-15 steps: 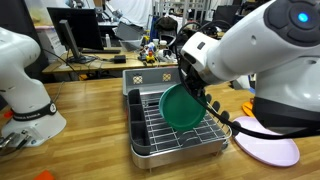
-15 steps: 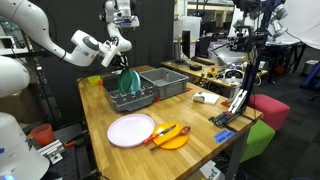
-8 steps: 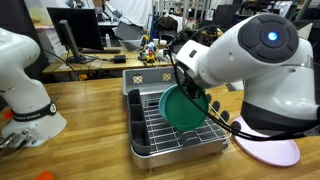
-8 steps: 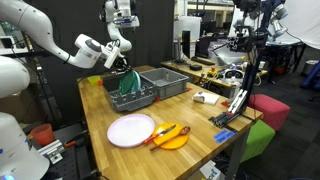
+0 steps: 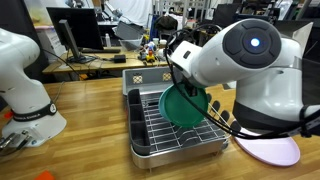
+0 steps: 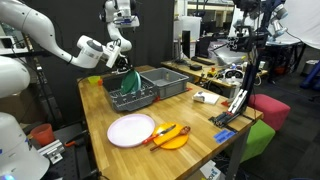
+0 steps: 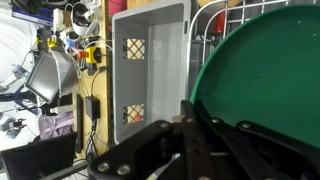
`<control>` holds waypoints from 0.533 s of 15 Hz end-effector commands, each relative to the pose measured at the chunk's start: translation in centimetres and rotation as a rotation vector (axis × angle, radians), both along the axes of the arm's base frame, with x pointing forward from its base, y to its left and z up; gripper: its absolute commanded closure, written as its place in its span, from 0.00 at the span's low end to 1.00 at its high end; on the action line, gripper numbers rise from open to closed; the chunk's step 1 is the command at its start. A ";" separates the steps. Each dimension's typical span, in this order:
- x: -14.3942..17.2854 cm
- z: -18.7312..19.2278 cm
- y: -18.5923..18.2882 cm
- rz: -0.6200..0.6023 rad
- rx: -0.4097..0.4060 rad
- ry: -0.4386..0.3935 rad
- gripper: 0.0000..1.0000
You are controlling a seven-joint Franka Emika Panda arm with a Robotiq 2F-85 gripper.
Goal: Put the dark green plate on the dish drainer in front of the light blue plate
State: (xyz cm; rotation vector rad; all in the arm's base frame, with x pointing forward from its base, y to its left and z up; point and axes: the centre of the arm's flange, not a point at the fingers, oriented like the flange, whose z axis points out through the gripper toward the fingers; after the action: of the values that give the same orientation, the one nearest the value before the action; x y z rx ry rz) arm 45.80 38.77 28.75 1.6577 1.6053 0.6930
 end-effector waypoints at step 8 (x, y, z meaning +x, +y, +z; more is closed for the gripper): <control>0.1 0.2 0.1 0.000 0.003 -0.003 0.99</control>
State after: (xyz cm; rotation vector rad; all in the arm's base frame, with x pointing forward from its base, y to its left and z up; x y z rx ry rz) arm 45.87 38.83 28.91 1.6587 1.6030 0.6977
